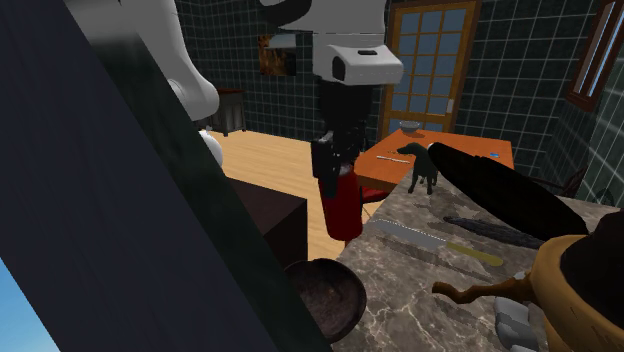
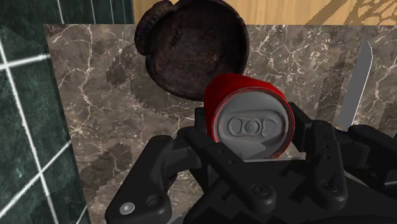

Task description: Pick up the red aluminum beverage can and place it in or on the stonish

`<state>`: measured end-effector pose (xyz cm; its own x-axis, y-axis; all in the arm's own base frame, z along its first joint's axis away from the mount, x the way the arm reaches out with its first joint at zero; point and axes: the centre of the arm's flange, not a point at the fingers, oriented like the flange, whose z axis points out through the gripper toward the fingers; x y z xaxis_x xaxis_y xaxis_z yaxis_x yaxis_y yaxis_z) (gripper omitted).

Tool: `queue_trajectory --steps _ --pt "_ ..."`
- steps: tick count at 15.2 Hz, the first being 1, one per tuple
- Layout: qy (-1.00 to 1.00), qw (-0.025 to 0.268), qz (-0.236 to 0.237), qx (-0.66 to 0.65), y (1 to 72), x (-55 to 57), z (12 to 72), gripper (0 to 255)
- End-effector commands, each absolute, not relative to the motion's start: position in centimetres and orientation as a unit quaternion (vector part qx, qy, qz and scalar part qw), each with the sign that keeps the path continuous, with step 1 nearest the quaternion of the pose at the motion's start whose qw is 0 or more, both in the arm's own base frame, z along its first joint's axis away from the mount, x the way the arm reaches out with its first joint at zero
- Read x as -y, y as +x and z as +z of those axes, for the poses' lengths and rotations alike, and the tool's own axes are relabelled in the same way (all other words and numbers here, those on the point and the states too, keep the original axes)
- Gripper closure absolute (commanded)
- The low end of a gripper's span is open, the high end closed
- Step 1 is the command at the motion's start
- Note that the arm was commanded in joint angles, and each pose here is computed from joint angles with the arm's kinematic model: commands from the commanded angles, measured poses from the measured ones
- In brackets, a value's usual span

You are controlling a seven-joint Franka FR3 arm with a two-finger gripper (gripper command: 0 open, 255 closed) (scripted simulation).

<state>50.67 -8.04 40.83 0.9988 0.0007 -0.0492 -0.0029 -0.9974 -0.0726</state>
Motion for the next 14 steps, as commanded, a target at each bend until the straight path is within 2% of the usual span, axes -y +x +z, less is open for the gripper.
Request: queue_trajectory --steps 1,14 --pt "-0.999 0.037 0.024 0.000 47.6 9.3 41.0 255" --pt "-0.999 0.037 0.024 0.000 47.6 9.3 34.1 255"
